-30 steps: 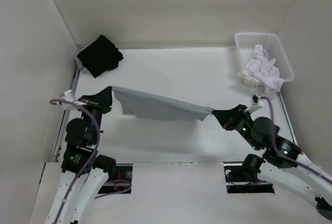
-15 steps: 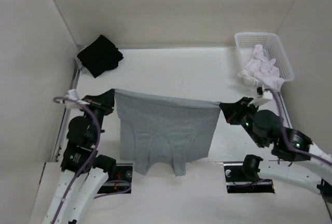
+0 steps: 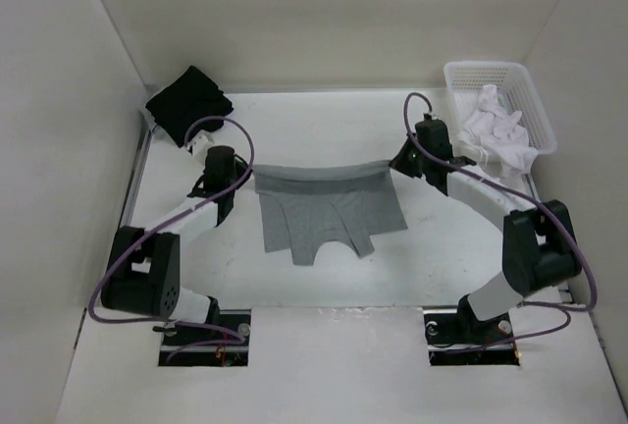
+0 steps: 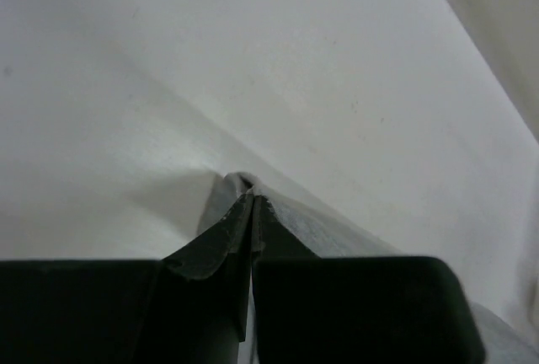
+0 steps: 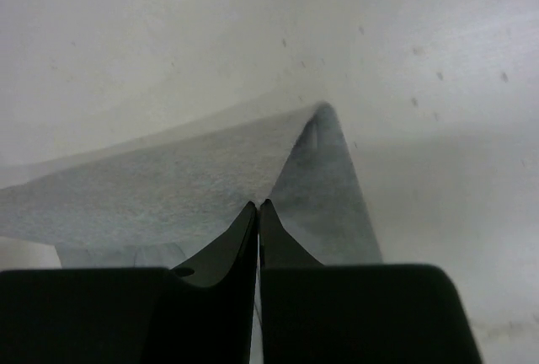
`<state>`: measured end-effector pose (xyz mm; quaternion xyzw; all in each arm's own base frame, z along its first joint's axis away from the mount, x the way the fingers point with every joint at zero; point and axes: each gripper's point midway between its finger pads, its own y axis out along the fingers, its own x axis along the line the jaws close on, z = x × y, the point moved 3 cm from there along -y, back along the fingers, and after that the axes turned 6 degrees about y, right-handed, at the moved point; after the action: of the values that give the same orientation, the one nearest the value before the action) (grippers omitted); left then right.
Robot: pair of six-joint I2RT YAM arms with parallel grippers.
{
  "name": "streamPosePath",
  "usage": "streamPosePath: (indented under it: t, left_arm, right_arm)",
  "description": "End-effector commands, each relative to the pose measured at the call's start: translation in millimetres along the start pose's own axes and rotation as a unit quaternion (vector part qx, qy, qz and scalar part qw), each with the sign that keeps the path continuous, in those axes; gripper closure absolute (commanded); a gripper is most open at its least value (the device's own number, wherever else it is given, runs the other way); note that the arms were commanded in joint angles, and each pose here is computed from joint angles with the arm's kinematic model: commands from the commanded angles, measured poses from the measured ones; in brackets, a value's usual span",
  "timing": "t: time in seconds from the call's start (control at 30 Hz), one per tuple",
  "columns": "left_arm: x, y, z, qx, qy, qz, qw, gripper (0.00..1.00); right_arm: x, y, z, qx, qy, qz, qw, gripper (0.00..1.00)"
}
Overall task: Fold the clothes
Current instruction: Fold the tank top
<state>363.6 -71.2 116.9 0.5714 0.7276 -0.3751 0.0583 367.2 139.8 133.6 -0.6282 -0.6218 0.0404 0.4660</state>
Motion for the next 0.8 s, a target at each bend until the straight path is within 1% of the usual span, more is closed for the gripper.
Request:
streamPosePath:
  t: [0.0, 0.07, 0.17, 0.27, 0.4, 0.57, 0.63, 0.77]
  left_arm:
    - [-63.4, 8.2, -76.9, -0.103, -0.043, 0.096, 0.989, 1.00]
    - [-69.7, 7.6, -86.2, -0.107, -0.046, 0.105, 0.988, 1.00]
    - [-72.5, -8.1, -85.7, -0.109, -0.047, 0.121, 0.986, 1.00]
    - [-63.3, -29.1, -66.2, -0.098, -0.044, 0.129, 0.986, 1.00]
    - [-41.9, -64.4, -27.4, -0.070, -0.032, 0.137, 0.988, 1.00]
    - [-15.2, -98.9, 1.0, -0.053, -0.028, 0.144, 0.988, 1.00]
    - [-1.5, -106.2, 9.1, -0.045, -0.026, 0.134, 0.990, 1.00]
    - [21.5, -111.3, 27.2, -0.028, -0.022, 0.115, 0.993, 1.00]
  right_arm:
    - [58.4, 0.2, -75.2, -0.082, -0.001, -0.100, 0.992, 0.96]
    - [62.3, 1.8, -82.7, -0.082, 0.000, -0.103, 0.991, 0.96]
    - [58.0, -5.9, -76.2, -0.084, -0.003, -0.102, 0.991, 0.95]
    - [37.5, -9.7, -61.0, -0.079, 0.012, -0.086, 0.993, 0.95]
    - [-2.0, -12.0, -43.1, -0.079, 0.048, -0.054, 0.994, 0.96]
    - [-28.5, -25.4, -18.9, -0.079, 0.071, -0.046, 0.993, 0.96]
    - [-37.9, -34.2, -7.4, -0.080, 0.076, -0.044, 0.993, 0.96]
    - [-48.8, -55.2, 29.1, -0.077, 0.068, -0.044, 0.994, 0.96]
